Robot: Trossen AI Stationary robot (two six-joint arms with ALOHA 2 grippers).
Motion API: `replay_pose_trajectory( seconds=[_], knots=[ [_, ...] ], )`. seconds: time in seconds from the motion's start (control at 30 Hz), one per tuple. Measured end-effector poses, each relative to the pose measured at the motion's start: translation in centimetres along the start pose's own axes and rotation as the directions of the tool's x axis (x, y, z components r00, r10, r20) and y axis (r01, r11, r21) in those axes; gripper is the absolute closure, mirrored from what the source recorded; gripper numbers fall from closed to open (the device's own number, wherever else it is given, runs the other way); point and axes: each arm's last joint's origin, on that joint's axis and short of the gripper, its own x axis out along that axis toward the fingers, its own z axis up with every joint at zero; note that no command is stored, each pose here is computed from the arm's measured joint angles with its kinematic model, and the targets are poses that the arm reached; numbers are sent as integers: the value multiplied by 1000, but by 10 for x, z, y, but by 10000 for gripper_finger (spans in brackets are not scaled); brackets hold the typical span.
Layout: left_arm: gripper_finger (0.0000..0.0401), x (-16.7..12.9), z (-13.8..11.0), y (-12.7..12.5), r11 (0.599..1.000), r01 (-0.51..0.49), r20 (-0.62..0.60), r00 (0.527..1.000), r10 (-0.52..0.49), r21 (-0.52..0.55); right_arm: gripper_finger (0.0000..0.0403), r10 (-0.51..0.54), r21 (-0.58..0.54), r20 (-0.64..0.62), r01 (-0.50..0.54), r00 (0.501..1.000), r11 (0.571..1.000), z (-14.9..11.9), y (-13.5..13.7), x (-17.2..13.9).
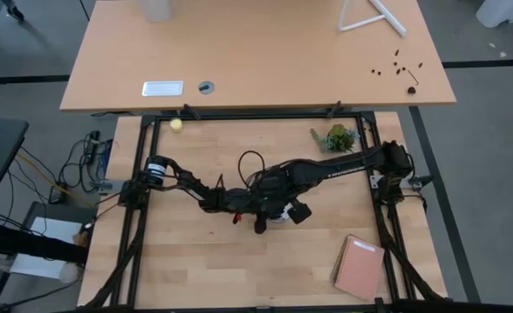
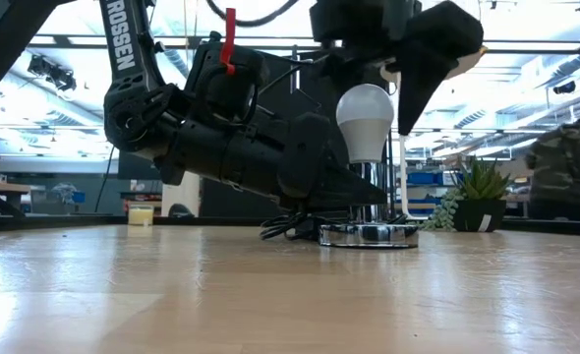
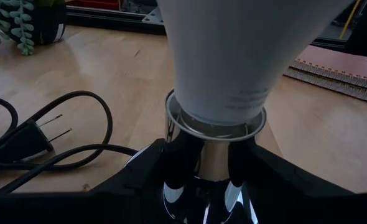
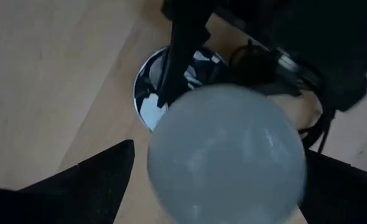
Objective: Screw lightbulb
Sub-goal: Insert the white lightbulb into the lamp
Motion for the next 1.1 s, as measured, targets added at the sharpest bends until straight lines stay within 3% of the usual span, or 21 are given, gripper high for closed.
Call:
replay_pose_trajectory(
  seconds=[0.6, 0.9, 1.1],
  knots=[
    [211, 0, 0, 0, 1000, -1, -5, 1000, 1, 3, 138, 16, 19, 57, -17, 998, 1000, 6, -7, 8],
    [211, 0, 0, 0, 1000, -1, -6, 1000, 1, 4, 123, 42, 135, 80, -53, 996, 989, 5, -12, 8],
    [211, 0, 0, 0, 1000, -1, -5, 1000, 1, 1, 128, 50, 304, 97, -78, 994, 949, 2, -19, 8]
  ],
)
